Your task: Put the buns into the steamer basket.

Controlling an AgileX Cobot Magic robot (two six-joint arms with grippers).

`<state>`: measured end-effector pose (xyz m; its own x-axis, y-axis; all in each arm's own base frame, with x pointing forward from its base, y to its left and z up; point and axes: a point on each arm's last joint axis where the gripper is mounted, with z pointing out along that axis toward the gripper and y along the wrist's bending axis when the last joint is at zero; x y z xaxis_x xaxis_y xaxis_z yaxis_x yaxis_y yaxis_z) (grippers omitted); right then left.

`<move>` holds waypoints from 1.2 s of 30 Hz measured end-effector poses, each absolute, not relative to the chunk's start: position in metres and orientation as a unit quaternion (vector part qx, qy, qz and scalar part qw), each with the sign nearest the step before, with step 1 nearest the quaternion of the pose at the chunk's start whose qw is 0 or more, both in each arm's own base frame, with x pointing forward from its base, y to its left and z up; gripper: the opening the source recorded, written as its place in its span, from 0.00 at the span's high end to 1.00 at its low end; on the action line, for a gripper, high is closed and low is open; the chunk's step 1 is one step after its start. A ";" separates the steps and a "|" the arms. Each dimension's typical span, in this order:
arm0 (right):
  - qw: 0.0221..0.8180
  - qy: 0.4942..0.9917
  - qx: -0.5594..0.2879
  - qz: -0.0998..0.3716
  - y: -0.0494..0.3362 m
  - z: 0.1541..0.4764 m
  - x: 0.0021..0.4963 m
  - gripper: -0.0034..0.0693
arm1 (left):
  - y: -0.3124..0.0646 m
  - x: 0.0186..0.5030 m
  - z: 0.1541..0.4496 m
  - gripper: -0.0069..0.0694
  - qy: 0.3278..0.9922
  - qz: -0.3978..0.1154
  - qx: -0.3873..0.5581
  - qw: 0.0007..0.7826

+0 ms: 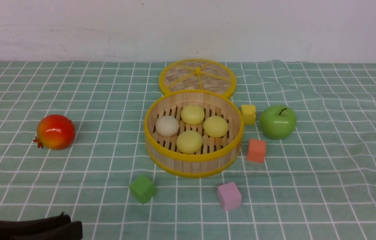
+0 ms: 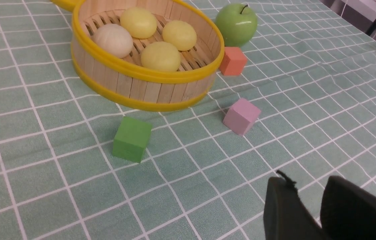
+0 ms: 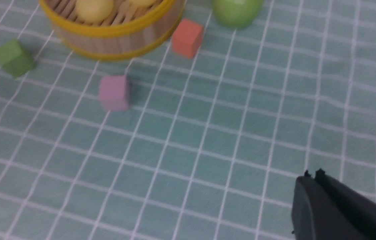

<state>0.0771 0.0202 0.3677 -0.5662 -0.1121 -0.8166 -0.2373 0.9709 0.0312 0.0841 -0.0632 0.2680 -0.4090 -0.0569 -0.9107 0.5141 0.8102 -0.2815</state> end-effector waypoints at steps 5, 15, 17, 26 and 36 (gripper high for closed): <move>0.549 0.832 -0.077 0.020 0.009 0.278 0.055 0.97 | -0.063 0.084 0.268 0.68 0.794 -0.272 0.144 0.524; 0.593 0.805 -0.002 0.024 0.003 0.175 0.052 0.97 | -0.063 0.084 0.268 0.67 0.794 -0.272 0.144 0.524; 0.593 0.805 0.000 0.026 0.003 0.174 0.052 0.97 | -0.063 0.084 0.268 0.67 0.794 -0.272 0.144 0.524; 0.592 0.805 0.005 0.034 0.004 0.174 0.052 0.97 | -0.063 0.084 0.268 0.65 0.794 -0.272 0.144 0.524; 0.592 0.805 0.005 0.034 0.004 0.174 0.052 0.96 | -0.063 0.084 0.268 0.64 0.794 -0.272 0.144 0.524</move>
